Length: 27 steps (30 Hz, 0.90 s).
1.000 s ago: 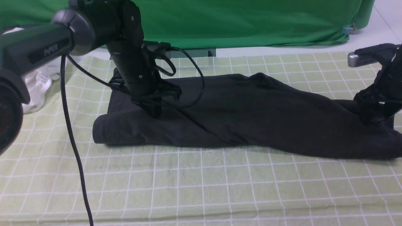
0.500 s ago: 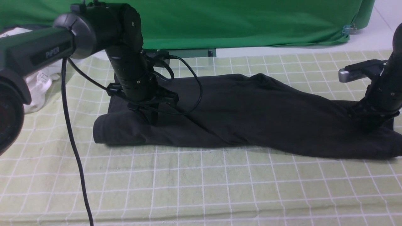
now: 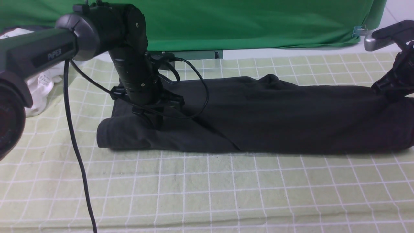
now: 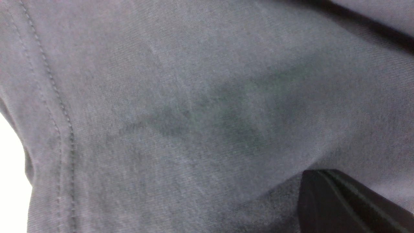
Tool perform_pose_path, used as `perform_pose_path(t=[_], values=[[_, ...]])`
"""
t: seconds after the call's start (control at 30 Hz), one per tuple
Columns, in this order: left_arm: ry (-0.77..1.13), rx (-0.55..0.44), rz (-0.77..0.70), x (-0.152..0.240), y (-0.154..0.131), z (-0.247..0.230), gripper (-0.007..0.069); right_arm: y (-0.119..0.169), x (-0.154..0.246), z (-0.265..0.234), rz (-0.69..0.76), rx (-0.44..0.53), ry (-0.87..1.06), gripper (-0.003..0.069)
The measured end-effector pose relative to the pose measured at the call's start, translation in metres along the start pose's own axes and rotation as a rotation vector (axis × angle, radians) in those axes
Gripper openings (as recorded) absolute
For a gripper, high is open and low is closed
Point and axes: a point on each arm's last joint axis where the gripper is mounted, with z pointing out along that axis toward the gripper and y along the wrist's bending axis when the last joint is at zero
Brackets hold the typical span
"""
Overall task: Fold a long-sleeved shirt over a green coffee tablecloth.
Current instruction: 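Pull the folded dark garment lengthwise by its ends to straighten it flat on the table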
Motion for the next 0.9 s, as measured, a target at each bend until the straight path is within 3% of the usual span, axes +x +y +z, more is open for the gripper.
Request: perform_pose_path(t=[0.1, 0.33, 0.4, 0.53, 0.6, 0.63, 0.67, 0.7, 0.73, 0.8, 0.9], values=[[0.003, 0.0, 0.0, 0.0, 0.0, 0.0, 0.001, -0.002, -0.002, 0.012, -0.017, 0.027, -0.006, 0.0087], [-0.013, -0.045, -0.038, -0.001, 0.005, -0.006, 0.001, -0.005, -0.007, 0.026, -0.014, 0.065, -0.033, 0.0372], [-0.055, -0.085, -0.058, -0.006, 0.01, -0.018, 0.001, -0.005, -0.006, 0.021, 0.011, 0.067, -0.03, 0.0405], [-0.124, -0.103, -0.069, -0.013, 0.012, -0.033, 0.0011, -0.007, -0.004, 0.002, 0.082, 0.076, -0.04, 0.0349], [-0.185, -0.109, -0.065, -0.021, 0.012, -0.044, 0.0011, -0.009, -0.002, -0.018, 0.104, 0.088, -0.062, 0.0267], [-0.219, -0.118, -0.064, -0.026, 0.014, -0.05, 0.0011, -0.01, 0.0, -0.035, 0.111, 0.099, -0.091, 0.0186], [-0.224, -0.118, -0.064, -0.027, 0.014, -0.051, 0.0011, -0.01, 0.0, -0.035, 0.111, 0.099, -0.091, 0.0186], [-0.264, -0.144, -0.078, -0.033, 0.019, -0.058, 0.0011, -0.011, 0.001, -0.054, 0.116, 0.114, -0.127, 0.0099], [-0.286, -0.153, -0.095, -0.037, 0.023, -0.063, 0.0011, -0.012, 0.002, -0.062, 0.118, 0.12, -0.142, 0.0066], [-0.318, -0.165, -0.139, -0.044, 0.035, -0.065, 0.0011, -0.013, 0.004, -0.079, 0.123, 0.133, -0.176, 0.002], [-0.358, -0.183, -0.189, -0.053, 0.061, -0.064, 0.0013, -0.013, 0.007, -0.093, 0.129, 0.143, -0.205, 0.0009]])
